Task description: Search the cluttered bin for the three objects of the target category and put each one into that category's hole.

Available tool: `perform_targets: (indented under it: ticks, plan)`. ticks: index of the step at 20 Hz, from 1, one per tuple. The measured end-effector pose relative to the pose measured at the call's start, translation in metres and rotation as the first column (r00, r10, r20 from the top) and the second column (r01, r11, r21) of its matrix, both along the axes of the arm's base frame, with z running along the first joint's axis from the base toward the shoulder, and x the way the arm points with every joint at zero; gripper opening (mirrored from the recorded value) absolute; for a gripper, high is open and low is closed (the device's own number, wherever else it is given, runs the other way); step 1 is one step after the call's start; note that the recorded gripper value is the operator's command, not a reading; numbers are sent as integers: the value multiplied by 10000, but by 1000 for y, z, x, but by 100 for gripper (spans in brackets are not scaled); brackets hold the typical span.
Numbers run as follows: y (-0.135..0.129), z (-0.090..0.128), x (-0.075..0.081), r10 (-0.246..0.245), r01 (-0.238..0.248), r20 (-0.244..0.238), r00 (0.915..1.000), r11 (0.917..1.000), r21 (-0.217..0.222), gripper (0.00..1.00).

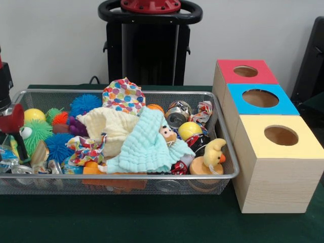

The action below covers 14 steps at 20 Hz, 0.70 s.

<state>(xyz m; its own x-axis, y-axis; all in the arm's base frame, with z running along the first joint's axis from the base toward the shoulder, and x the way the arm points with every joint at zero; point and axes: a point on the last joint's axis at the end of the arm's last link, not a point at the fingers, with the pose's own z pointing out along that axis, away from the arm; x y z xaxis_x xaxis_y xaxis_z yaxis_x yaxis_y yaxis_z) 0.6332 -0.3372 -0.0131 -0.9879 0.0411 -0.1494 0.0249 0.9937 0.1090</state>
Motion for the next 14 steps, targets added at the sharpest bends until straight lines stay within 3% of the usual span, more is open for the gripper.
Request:
perform_targets:
  ticks: [14]
  plan:
    - [4, -3, 2, 414, -411, 88, 9991, 9987, -302, 100]
